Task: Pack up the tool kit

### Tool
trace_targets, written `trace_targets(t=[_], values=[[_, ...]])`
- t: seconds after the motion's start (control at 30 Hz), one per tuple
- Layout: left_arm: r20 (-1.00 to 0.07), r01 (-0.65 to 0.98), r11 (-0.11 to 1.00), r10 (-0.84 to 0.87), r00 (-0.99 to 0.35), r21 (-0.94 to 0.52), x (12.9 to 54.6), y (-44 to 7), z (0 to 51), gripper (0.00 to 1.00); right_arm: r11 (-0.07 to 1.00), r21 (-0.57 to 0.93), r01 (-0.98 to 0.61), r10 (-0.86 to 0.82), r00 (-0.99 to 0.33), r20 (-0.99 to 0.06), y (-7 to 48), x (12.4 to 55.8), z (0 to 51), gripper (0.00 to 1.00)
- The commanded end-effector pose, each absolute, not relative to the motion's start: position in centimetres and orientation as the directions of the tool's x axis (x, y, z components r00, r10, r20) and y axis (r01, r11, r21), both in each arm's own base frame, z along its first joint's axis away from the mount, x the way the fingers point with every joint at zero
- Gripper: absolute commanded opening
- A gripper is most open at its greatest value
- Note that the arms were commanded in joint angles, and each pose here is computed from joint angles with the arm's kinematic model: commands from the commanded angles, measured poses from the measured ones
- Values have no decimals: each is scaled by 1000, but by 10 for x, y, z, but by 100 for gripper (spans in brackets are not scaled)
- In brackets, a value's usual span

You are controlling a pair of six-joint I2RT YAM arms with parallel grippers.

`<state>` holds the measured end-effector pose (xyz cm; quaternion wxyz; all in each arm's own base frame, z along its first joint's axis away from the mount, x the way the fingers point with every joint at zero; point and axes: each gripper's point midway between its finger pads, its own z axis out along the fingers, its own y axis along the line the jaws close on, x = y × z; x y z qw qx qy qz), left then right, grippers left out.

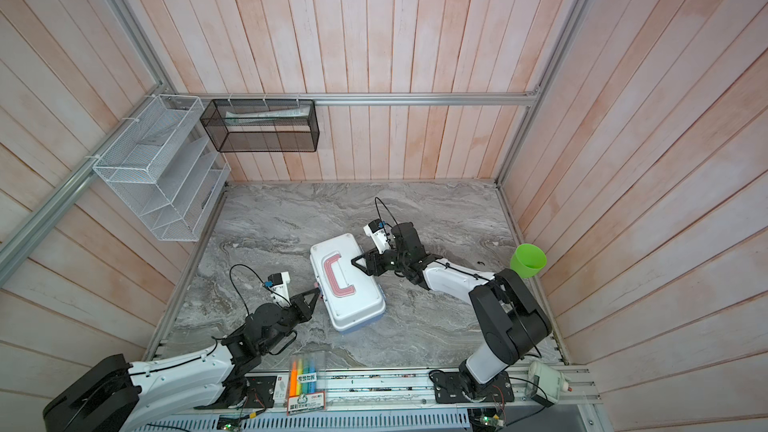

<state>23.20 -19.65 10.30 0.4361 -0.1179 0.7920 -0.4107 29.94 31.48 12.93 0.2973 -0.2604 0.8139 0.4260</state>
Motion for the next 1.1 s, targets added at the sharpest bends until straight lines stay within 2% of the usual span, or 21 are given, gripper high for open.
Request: trace_targets(t=[0.0,0.2,0.37,0.4,0.47,0.6,0.77,1.07], values=[[-595,216,608,-537,-598,-764,235,-209,116,2,572,559,-600,-272,-782,-561,305,272,75,55],[-600,252,587,-529,-600,-769,237,-219,130,0,574,560,-598,-271,-784,-559,304,271,75,55],[-617,171,667,-520,-591,-725,239,-202,124,0,576,555,-601,-267,-779,-567,303,273,77,55],[-618,135,691,-519,-590,-710,239,-194,120,5,579,550,-602,-270,-778,-567,303,273,77,55],[-618,72,739,-501,-606,-670,237,-181,111,21,584,544,-602,-275,-778,-565,302,274,75,55],[-618,0,829,-417,-667,-559,231,-170,98,36,579,552,-600,-276,-781,-559,303,273,72,55],[-593,-45,899,-323,-738,-435,232,-170,88,36,576,560,-596,-271,-785,-558,305,274,72,55],[-571,6,888,-290,-768,-460,234,-189,81,36,580,557,-594,-272,-786,-555,303,273,71,55]])
